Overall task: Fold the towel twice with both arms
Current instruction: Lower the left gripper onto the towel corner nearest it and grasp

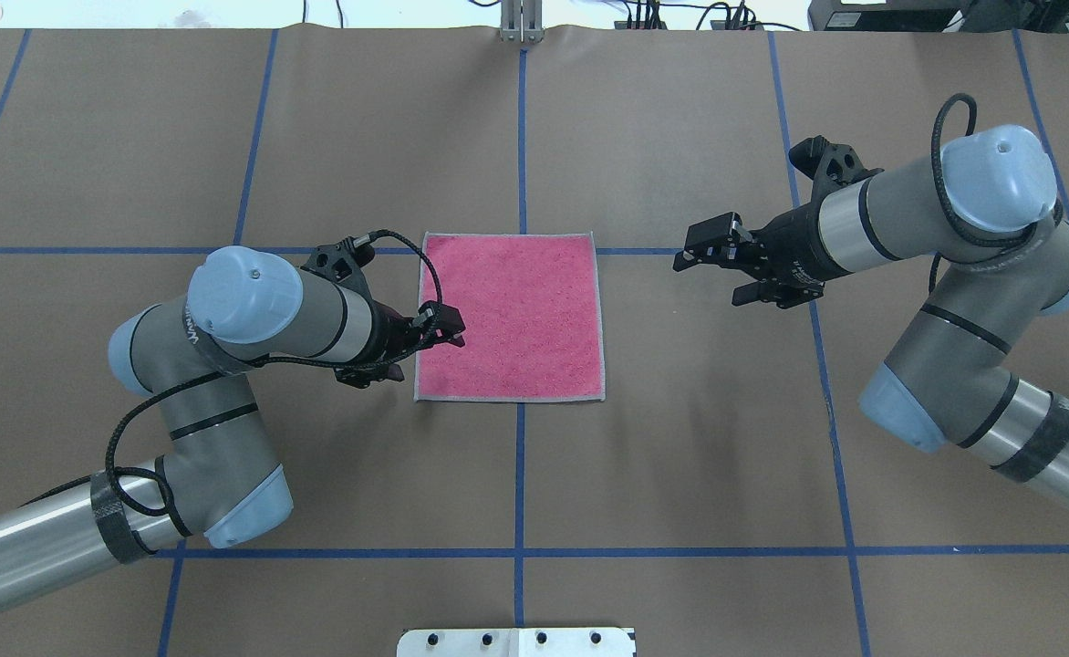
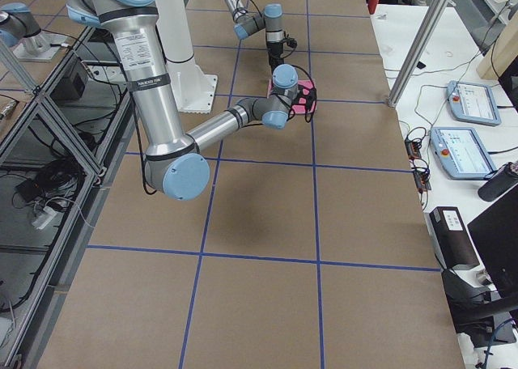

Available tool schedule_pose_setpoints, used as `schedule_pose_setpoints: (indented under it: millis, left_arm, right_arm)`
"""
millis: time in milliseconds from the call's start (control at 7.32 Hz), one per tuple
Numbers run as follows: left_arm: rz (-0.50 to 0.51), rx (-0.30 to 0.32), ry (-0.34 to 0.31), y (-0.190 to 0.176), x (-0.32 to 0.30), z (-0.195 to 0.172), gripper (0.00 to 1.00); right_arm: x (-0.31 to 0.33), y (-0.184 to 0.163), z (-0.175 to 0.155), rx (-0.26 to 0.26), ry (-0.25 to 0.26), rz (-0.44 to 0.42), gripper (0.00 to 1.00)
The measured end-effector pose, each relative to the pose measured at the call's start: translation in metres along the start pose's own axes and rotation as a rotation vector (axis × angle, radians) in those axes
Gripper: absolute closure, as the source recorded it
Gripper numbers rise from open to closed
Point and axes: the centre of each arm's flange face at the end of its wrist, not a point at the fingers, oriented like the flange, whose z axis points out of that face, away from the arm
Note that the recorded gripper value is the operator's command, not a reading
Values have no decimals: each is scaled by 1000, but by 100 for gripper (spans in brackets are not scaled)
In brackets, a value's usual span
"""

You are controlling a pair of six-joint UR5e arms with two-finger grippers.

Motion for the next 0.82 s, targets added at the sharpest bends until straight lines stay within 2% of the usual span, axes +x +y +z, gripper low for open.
schedule_pose_setpoints:
  millis: [820]
  left_arm:
    - [2,-14,-19,8,-5,12,8]
  right_arm:
    - [-2,0,0,0,-2,0,1]
